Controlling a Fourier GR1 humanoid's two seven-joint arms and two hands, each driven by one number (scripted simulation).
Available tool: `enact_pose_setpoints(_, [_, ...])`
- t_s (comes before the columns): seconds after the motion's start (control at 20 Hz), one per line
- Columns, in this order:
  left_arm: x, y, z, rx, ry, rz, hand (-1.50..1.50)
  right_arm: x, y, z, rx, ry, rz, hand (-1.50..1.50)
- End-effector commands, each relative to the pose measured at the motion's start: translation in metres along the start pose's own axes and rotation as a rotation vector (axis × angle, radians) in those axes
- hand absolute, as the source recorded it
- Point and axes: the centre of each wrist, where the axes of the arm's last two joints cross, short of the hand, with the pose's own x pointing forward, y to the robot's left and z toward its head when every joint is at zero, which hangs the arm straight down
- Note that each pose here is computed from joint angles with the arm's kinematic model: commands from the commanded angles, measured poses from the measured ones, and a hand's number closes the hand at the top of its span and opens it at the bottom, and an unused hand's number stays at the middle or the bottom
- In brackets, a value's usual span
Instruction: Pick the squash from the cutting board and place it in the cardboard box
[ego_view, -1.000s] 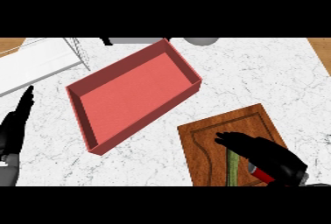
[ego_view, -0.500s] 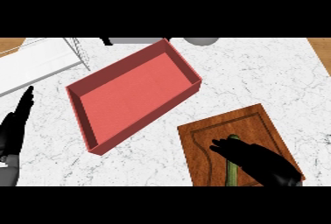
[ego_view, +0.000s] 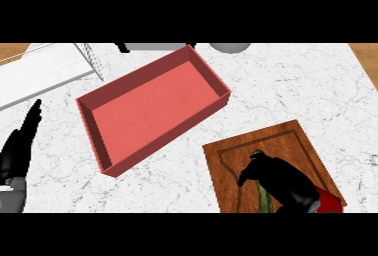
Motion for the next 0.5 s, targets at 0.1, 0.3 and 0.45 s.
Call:
enact_pose_setpoints(0.1, [0.019,0.008,0.008,-0.007,-0.007,0.009,0.0,-0.012,0.016,-0.014,-0.136,0.027,0.071,1.5])
enact_pose_setpoints(0.3, [-0.007,0.007,0.006,0.013,-0.017,0.011,0.0,0.003,0.009,-0.003,-0.243,0.036,0.1,1.5])
enact_pose_setpoints(0.45, [-0.001,-0.005,0.001,0.002,0.015,0.001,0.0,0.012,-0.013,-0.012,-0.335,0.207,0.07,1.5])
